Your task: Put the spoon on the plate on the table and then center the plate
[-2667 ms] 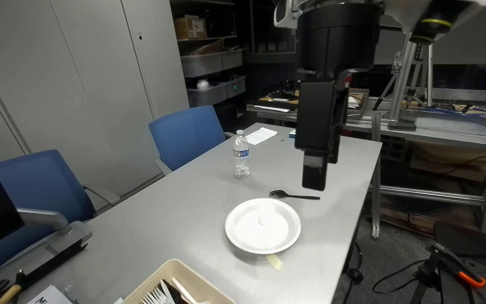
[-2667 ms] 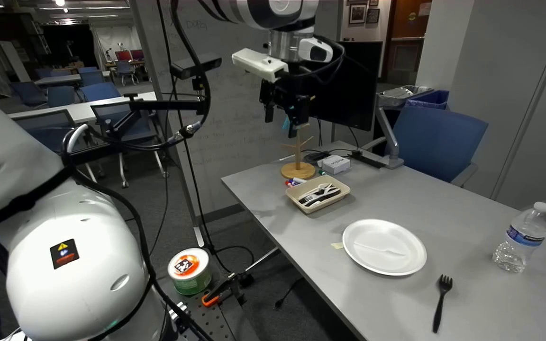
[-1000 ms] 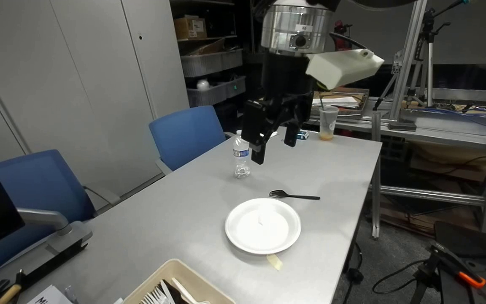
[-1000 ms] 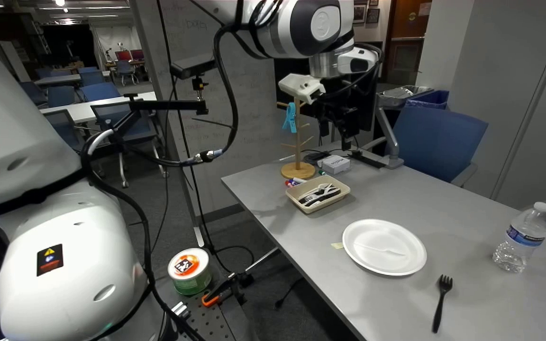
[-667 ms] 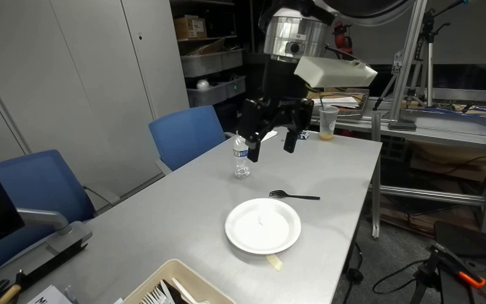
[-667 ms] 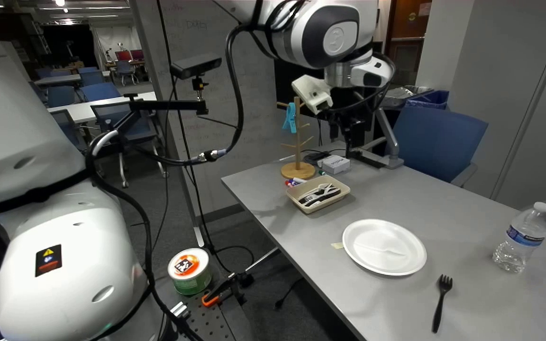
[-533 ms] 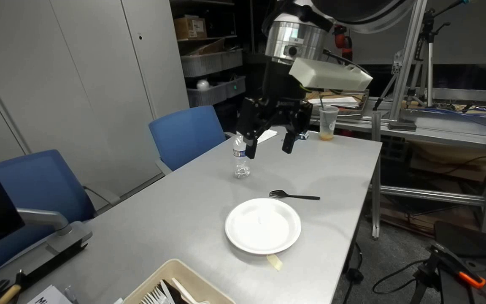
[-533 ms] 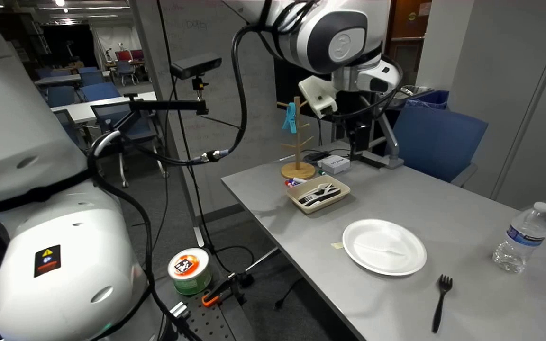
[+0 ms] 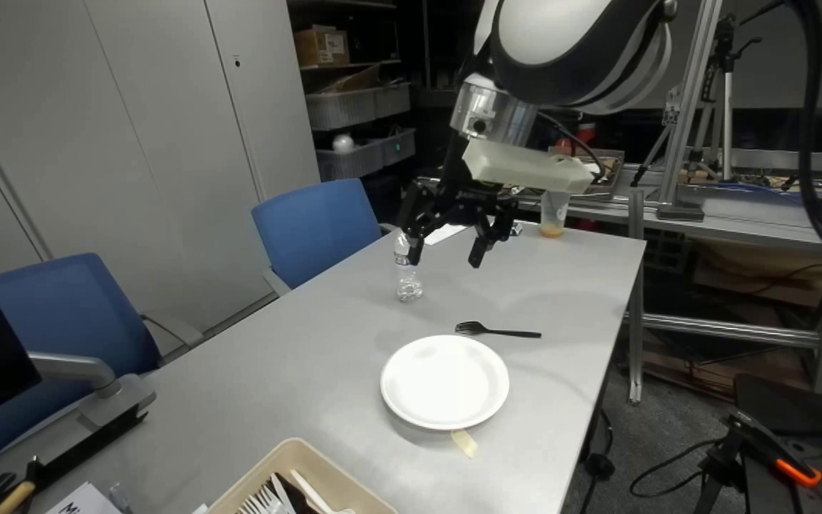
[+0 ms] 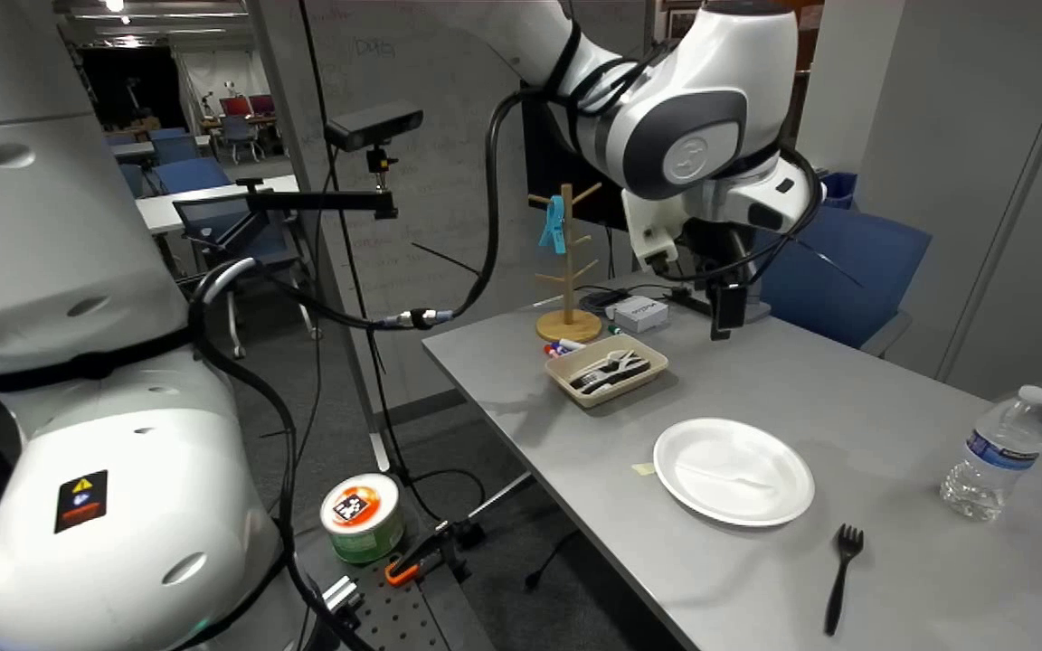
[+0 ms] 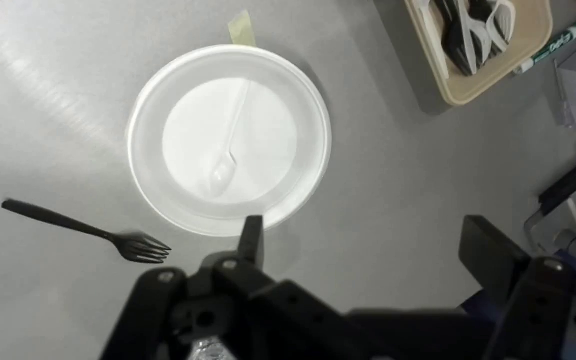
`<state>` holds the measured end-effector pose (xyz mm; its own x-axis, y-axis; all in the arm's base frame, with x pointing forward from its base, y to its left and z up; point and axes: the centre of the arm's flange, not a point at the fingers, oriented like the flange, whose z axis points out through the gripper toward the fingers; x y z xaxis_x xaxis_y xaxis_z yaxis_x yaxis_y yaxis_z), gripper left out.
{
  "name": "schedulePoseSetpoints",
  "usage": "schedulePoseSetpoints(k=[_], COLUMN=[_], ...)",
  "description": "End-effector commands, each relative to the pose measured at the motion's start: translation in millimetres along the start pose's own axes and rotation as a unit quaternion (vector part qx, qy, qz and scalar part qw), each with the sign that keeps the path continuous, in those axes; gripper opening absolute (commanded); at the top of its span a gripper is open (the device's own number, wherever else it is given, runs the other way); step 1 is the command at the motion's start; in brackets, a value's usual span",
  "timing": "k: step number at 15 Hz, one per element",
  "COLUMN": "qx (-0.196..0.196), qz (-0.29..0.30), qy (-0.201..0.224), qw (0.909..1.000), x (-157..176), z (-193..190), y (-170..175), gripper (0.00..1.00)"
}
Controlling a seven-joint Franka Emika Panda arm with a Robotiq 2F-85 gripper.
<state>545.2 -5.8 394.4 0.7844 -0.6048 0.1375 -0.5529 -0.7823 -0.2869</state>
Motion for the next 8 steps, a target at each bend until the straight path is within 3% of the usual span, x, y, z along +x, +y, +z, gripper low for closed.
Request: schedulePoseSetpoints(k=[1, 8], qx=[-0.016, -0.084], qz=[0.067, 0.167], qy=[0.019, 0.013], qw=[0.9975, 0.9822], x=[17, 28], z=[29, 63], y=[4, 24], gripper=[1.0, 1.0])
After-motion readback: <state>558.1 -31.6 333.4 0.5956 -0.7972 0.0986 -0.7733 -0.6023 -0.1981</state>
